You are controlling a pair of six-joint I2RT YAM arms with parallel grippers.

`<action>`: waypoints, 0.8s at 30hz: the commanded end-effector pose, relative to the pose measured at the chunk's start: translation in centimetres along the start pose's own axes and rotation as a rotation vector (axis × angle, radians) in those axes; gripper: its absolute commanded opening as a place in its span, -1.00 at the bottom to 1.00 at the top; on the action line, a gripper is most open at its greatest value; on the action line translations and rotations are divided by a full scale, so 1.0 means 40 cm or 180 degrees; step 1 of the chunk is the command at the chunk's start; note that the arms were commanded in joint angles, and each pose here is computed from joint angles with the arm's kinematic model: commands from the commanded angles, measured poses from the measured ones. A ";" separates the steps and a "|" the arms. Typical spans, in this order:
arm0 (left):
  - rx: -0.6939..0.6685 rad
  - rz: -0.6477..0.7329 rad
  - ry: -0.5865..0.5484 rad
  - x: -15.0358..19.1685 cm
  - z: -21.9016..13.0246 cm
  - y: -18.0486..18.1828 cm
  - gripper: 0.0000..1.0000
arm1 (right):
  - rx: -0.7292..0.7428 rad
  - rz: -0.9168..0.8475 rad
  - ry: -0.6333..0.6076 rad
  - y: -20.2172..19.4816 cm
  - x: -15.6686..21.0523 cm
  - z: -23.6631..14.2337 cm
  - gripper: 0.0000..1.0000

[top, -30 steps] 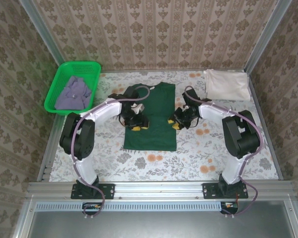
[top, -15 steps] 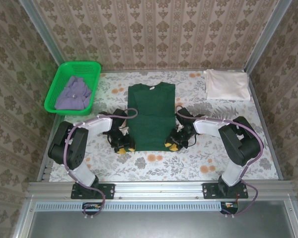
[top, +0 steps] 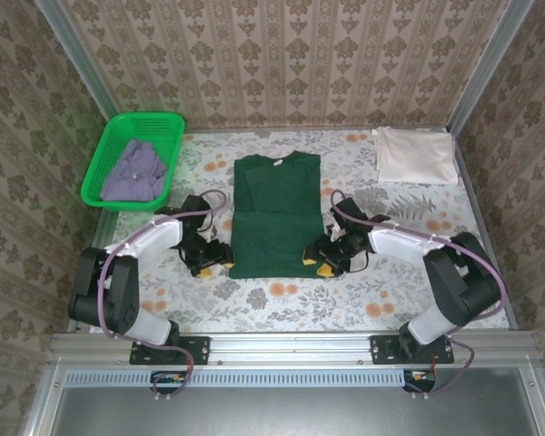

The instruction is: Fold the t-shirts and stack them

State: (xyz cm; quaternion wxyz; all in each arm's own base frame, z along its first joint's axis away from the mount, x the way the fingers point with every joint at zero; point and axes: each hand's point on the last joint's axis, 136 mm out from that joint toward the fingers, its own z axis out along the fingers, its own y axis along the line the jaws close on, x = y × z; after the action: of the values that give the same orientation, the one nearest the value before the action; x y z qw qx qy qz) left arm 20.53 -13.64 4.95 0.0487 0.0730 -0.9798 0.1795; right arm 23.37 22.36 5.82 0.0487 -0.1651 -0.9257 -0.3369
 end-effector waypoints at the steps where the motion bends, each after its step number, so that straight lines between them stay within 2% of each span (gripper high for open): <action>1: 0.0220 -0.0153 0.0121 0.017 -0.008 -0.029 0.26 | -0.0132 0.0047 -0.0201 0.005 -0.013 -0.037 0.07; 4: 0.0535 -0.0286 0.0278 0.034 0.022 -0.061 0.17 | 0.0065 0.0145 -0.0285 -0.050 -0.023 -0.047 0.03; 6: 0.0568 -0.0363 0.0366 0.047 0.044 -0.056 0.13 | 0.0265 0.0123 -0.0261 -0.082 -0.021 -0.042 0.00; 12: 0.0818 -0.0507 0.0502 0.053 0.075 -0.078 0.02 | 0.0407 0.0110 -0.0133 -0.109 -0.022 -0.011 -0.07; 24: 0.0604 -0.0562 0.0465 0.029 0.106 -0.049 -0.22 | 0.0757 -0.0032 -0.0094 -0.144 -0.027 0.021 -0.14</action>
State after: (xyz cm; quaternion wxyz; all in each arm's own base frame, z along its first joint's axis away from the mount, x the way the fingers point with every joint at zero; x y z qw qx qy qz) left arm 19.12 -17.33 2.23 0.1291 0.1430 -0.9398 0.2824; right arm 22.49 18.71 1.91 0.0533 -0.1722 -0.9525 -0.2454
